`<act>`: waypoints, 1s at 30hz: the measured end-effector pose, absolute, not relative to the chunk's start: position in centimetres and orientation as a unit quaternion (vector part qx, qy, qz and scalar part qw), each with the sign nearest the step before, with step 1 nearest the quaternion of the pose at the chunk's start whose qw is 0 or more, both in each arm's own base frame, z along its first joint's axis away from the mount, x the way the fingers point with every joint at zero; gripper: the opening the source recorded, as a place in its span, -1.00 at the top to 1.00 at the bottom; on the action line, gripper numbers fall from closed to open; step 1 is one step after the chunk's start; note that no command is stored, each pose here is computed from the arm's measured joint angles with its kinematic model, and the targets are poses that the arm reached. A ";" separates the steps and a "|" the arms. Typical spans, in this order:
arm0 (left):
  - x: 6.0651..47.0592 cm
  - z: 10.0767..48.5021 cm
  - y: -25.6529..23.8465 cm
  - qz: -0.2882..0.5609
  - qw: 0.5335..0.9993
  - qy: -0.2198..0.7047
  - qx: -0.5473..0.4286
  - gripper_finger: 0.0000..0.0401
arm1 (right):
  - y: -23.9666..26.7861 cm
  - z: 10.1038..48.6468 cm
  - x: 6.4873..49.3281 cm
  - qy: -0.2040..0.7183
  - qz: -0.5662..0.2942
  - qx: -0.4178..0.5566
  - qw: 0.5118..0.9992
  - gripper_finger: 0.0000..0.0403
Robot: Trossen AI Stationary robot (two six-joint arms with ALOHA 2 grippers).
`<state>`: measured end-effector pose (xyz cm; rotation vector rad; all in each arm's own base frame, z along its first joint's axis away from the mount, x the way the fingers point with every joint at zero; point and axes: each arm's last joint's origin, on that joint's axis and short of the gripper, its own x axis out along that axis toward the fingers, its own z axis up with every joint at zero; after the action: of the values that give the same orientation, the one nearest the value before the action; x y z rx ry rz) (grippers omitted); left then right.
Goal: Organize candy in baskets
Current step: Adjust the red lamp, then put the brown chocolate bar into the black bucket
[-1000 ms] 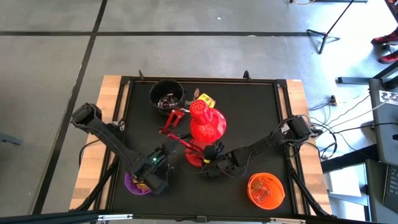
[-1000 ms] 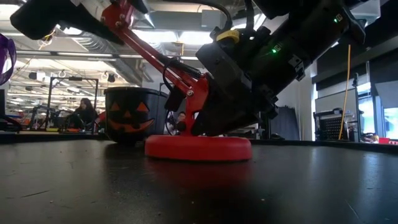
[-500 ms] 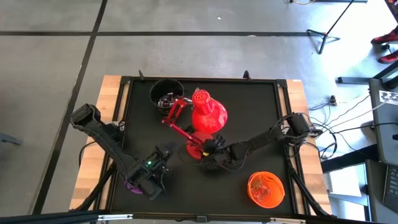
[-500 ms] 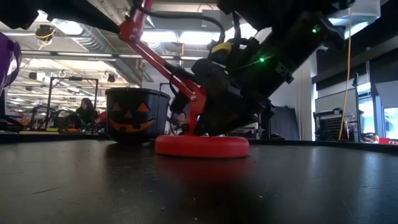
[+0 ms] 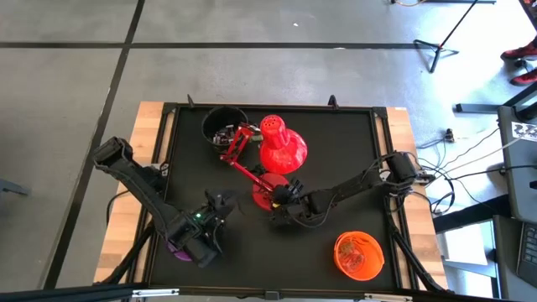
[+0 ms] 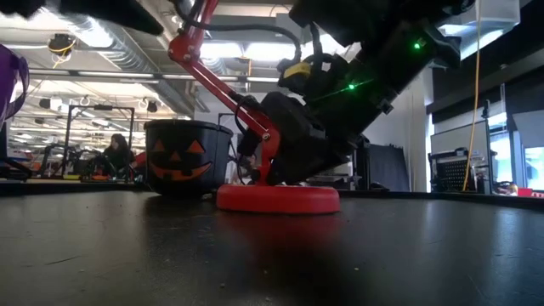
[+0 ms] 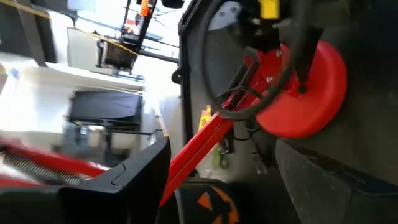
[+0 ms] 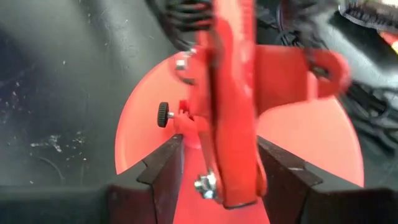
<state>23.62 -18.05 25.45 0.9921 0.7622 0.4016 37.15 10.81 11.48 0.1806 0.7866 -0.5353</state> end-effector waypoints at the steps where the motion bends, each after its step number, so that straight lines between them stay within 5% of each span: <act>1: 23.4 25.9 -18.0 0.187 0.802 0.350 0.448 -0.39 | 11.2 11.7 37.2 0.378 -0.251 0.078 0.888 0.08; 16: 17.9 32.0 -16.9 0.171 0.912 0.259 0.269 -0.25 | 14.9 15.7 37.3 0.359 -0.212 0.028 0.909 0.08; 30: 13.8 28.0 -12.7 0.217 0.941 0.213 0.148 -0.25 | 16.3 19.0 36.2 0.304 -0.212 0.009 0.929 0.08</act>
<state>13.83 -12.66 28.02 0.3024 0.4347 0.4426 36.18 16.28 19.05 0.0192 0.6232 -0.4343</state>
